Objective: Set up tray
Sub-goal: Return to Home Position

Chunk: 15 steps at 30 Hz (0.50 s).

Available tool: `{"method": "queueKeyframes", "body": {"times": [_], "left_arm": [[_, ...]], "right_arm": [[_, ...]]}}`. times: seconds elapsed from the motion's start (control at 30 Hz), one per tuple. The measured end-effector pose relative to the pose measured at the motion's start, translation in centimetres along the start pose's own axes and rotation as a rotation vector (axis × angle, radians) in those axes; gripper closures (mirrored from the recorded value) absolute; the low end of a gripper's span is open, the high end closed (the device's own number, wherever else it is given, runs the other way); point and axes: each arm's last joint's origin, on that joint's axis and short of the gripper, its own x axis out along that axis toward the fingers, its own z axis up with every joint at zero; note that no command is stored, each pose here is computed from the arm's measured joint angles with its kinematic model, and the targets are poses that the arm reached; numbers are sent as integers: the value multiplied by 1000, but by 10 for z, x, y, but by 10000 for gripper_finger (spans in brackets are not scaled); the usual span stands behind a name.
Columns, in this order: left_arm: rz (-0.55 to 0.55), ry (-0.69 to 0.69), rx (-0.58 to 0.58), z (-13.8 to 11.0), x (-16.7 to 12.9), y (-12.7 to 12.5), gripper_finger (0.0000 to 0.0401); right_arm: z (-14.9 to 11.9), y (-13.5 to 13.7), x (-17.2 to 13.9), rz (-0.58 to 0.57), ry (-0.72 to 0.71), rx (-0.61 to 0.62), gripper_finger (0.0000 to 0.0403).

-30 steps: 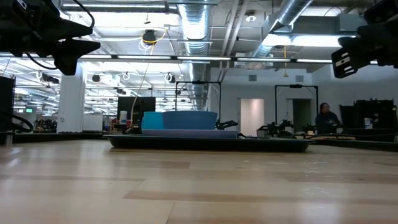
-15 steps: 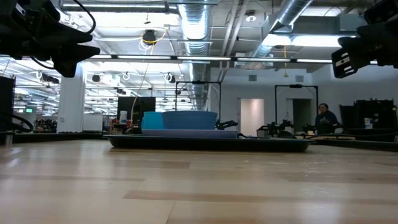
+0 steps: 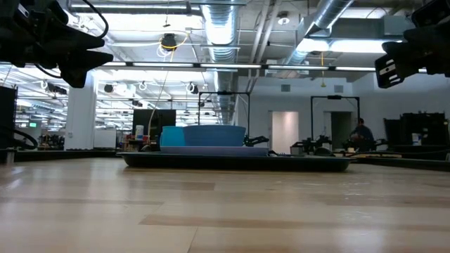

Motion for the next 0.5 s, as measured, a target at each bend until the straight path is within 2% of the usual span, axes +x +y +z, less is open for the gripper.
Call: {"method": "queueKeyframes", "body": {"times": [0.5], "left_arm": [[1,0,-3,0,0,0,228]], "right_arm": [[0,0,0,0,0,0,284]]}}
